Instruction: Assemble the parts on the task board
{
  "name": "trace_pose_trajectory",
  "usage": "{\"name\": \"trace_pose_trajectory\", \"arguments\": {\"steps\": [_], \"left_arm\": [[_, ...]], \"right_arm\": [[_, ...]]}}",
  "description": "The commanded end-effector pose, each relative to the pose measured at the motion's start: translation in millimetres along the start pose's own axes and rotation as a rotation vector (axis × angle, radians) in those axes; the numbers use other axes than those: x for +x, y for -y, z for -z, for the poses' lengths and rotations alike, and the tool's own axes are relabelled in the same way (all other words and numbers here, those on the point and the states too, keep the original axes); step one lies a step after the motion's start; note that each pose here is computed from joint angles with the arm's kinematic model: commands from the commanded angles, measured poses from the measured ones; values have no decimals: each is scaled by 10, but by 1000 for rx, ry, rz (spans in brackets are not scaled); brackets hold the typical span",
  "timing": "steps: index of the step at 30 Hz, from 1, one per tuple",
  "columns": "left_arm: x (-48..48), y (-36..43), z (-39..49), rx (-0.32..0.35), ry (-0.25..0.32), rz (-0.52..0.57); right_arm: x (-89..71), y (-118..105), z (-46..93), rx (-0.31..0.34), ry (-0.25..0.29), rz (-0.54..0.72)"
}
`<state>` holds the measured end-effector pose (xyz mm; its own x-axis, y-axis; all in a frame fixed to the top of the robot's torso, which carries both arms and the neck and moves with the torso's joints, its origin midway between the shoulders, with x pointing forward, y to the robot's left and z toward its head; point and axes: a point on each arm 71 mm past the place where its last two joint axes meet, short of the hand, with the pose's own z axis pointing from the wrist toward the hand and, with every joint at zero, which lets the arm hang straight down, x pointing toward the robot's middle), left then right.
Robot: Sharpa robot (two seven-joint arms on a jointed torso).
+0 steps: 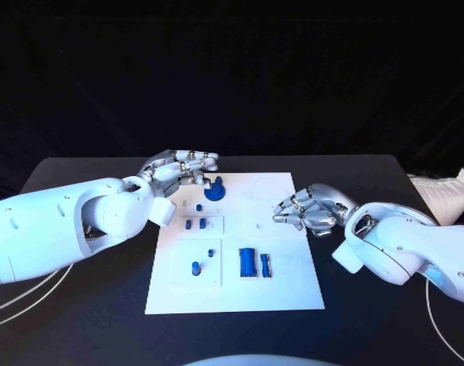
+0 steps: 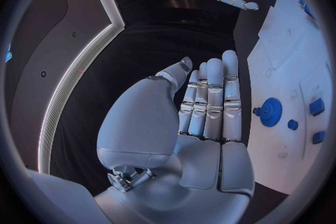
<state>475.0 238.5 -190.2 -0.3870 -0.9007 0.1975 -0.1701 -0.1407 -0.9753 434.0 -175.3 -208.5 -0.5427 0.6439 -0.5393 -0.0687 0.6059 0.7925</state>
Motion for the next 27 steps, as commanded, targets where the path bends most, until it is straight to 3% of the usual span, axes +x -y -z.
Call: {"name": "trace_pose_trajectory", "arguments": {"steps": [1,7,12,16,17,19,27], "left_arm": [[-65,30,-5,80,99,-4],[-117,-13,-21,98,142,-4],[-150,-25,-56,124,173,-16],[-170,-44,-86,135,194,-25],[-147,-71,-82,83,153,-17],[-143,-74,-83,83,155,-19],[-24,-163,-103,93,211,-51]], "right_arm": [[-255,-10,-134,-149,67,-336],[-591,111,-342,-200,176,-485],[-714,136,-448,-240,211,-531],[-742,125,-494,-265,215,-547],[-728,173,-489,-184,225,-468],[-724,174,-487,-184,228,-470],[-594,187,-436,-190,307,-529]]}}
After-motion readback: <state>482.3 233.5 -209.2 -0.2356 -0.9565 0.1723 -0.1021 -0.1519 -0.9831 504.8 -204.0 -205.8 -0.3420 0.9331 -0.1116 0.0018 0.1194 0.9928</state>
